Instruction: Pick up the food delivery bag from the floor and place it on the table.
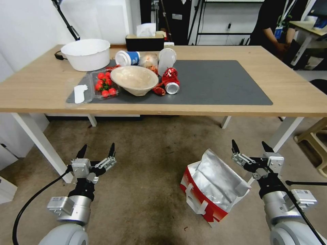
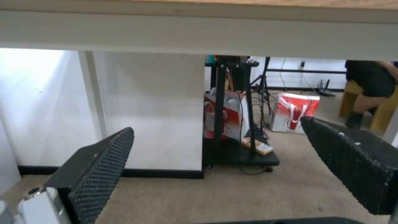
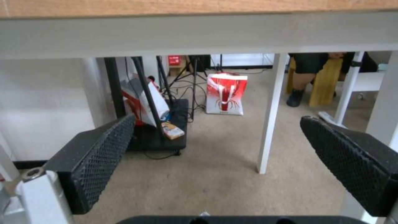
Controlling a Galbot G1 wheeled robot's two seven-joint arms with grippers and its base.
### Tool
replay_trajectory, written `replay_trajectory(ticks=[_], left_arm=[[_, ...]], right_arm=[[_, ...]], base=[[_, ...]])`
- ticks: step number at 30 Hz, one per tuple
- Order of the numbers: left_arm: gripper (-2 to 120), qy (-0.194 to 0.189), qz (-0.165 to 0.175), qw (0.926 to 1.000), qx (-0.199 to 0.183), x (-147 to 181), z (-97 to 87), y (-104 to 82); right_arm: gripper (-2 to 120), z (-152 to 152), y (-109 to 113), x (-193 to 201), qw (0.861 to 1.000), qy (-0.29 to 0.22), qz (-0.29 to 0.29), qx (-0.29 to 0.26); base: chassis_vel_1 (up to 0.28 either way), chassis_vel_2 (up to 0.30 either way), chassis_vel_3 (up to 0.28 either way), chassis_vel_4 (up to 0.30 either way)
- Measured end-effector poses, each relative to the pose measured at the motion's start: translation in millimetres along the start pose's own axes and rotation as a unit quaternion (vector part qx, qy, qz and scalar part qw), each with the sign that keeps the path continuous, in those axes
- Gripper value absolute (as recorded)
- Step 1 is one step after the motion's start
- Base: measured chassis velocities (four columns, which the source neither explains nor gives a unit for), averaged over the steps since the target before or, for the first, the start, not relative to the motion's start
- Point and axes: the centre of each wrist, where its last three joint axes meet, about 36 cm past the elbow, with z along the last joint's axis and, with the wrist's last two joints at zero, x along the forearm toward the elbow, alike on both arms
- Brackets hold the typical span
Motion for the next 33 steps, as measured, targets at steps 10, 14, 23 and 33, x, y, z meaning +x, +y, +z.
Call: replay_trajectory(ticks=[10, 14, 23, 33], left_arm=[[100, 0.0, 0.001, 1.0, 0.001, -0.6, -0.4, -0.2], [100, 0.001, 0.001, 1.0, 0.001, -0.6, 1.0, -0.1], [100, 0.004, 0.0, 1.0, 0.002, -1.2, 3.5, 0.6], [100, 0.006, 0.0, 1.0, 0.003, -2.5, 6.3, 1.2]], right_arm=[[100, -0.1, -1.0, 0.2, 1.0, -0.002, 0.001, 0.001], [100, 0.6, -0.6, 0.2, 1.0, -0.001, 0.001, 0.0], [100, 2.1, -0.4, -0.4, 1.0, 0.0, 0.001, 0.0], [100, 4.7, -0.8, -1.6, 1.0, 0.003, 0.001, 0.0]], base=[[0.0, 0.0, 0.0, 0.0], [0.0, 0.0, 0.0, 0.0], [0.0, 0.0, 0.0, 0.0], [0.0, 0.0, 0.0, 0.0]])
